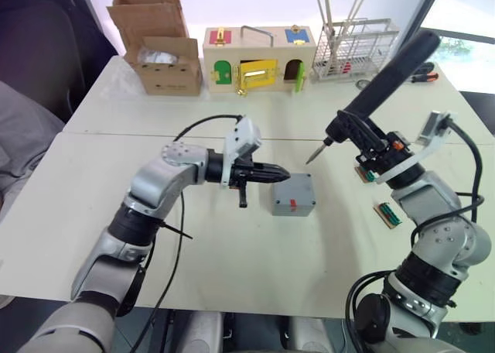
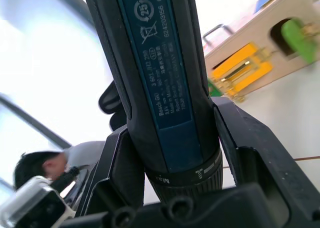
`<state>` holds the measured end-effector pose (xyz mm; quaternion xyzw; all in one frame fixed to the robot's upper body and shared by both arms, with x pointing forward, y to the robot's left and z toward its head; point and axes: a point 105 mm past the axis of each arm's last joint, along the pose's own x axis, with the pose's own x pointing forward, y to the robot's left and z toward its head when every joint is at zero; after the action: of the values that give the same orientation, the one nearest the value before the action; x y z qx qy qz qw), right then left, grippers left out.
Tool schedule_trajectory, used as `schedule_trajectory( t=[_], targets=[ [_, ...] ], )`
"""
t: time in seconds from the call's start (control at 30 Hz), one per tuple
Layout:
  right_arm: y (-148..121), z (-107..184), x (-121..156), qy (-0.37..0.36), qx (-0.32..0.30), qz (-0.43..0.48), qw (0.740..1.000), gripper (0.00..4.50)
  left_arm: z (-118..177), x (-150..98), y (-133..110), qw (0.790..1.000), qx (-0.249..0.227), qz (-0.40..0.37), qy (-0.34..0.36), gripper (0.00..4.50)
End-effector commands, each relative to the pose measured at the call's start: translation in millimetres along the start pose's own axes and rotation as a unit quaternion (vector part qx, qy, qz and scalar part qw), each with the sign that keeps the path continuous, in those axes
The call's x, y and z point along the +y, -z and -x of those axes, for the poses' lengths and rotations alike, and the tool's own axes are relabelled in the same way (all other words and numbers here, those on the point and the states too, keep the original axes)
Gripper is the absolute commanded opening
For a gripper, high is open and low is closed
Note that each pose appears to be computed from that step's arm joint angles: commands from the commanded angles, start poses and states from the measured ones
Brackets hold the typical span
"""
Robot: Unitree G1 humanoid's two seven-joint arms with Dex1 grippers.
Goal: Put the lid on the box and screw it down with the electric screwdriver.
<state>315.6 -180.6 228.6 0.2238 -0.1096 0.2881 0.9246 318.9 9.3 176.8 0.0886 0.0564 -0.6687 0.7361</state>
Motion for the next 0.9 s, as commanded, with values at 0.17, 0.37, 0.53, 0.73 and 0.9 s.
schedule_trajectory(
  t=[0.17, 0.37, 0.53, 0.73, 0.9],
  targets=[
    [-8, -1, 19, -0.039, -0.021, 0.037, 0.998, 1.81, -13, -1, 11, 0.999, 0.037, -0.029, 0.016, 0.1],
    [7, 1, 13, -0.026, -0.003, 0.04, 0.999, 1.81, -15, 0, 25, 0.998, 0.057, -0.033, 0.014, 0.1],
    [10, 0, 4, -0.011, -0.006, 0.046, 0.999, 1.81, -13, -3, 25, 0.998, 0.055, -0.031, 0.019, 0.1],
    [11, 0, -2, 0.0, -0.014, 0.045, 0.999, 1.81, -11, -2, 30, 0.997, 0.066, -0.03, 0.015, 0.1],
    [10, 0, -5, 0.007, -0.015, 0.047, 0.999, 1.81, -11, 0, 37, 0.995, 0.086, -0.053, 0.006, 0.1]
  ],
)
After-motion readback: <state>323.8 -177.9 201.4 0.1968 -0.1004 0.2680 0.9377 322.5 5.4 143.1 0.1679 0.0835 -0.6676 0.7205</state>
